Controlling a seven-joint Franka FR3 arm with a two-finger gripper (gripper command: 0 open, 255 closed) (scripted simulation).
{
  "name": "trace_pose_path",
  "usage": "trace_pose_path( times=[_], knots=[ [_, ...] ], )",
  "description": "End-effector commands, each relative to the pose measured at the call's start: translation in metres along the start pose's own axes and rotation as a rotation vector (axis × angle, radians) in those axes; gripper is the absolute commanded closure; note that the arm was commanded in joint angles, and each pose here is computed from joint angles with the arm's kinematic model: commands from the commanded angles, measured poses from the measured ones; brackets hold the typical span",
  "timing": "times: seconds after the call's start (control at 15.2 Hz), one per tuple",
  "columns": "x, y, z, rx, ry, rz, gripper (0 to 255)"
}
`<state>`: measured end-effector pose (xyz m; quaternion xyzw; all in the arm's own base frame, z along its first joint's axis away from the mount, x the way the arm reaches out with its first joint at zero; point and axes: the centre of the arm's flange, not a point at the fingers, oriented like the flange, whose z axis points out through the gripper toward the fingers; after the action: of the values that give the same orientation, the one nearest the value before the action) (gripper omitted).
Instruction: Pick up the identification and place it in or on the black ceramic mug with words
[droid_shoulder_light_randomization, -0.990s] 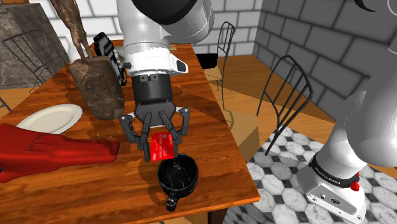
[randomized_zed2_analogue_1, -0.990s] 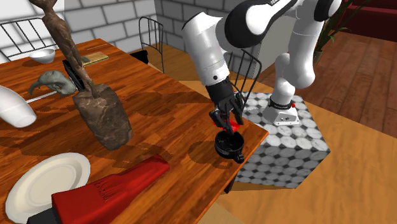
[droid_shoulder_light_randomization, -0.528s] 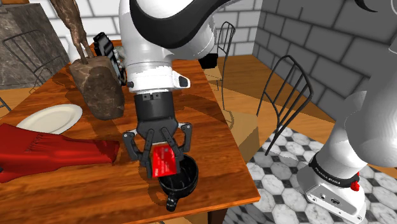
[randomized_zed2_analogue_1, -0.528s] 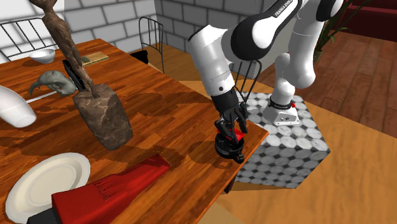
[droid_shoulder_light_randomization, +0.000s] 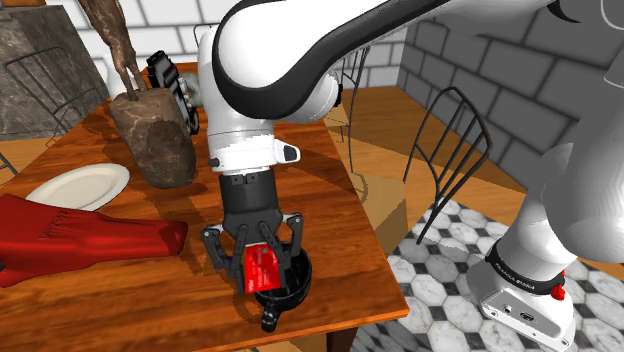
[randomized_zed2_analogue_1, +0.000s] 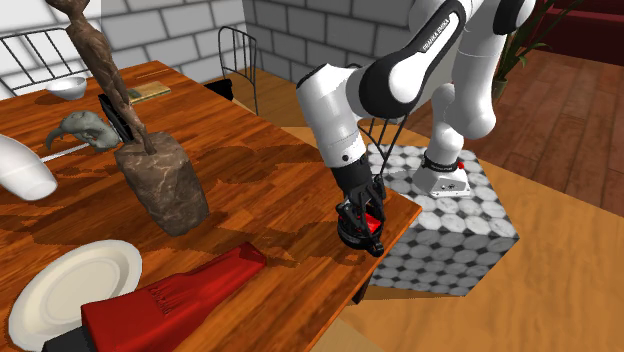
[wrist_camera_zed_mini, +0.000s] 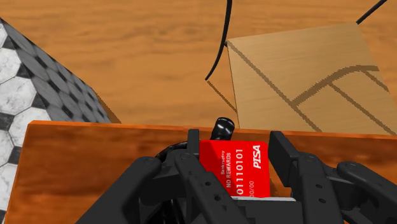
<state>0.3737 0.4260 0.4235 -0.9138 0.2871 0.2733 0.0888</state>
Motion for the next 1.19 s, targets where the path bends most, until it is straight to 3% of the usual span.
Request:
trace_pose_path(
  times=[0.0,0.53,0.59,0.92,1.12],
  knots=[
    [0.006,0.0,0.011,0.0,0.0,0.0,255],
    [0.006,0.0,0.011,0.0,0.0,0.0,255],
    [0.006,0.0,0.011,0.0,0.0,0.0,0],
    [0.006,0.0,0.011,0.0,0.0,0.0,0],
    [0.006,0.0,-0.029,0.0,0.0,0.0,0]
  ],
)
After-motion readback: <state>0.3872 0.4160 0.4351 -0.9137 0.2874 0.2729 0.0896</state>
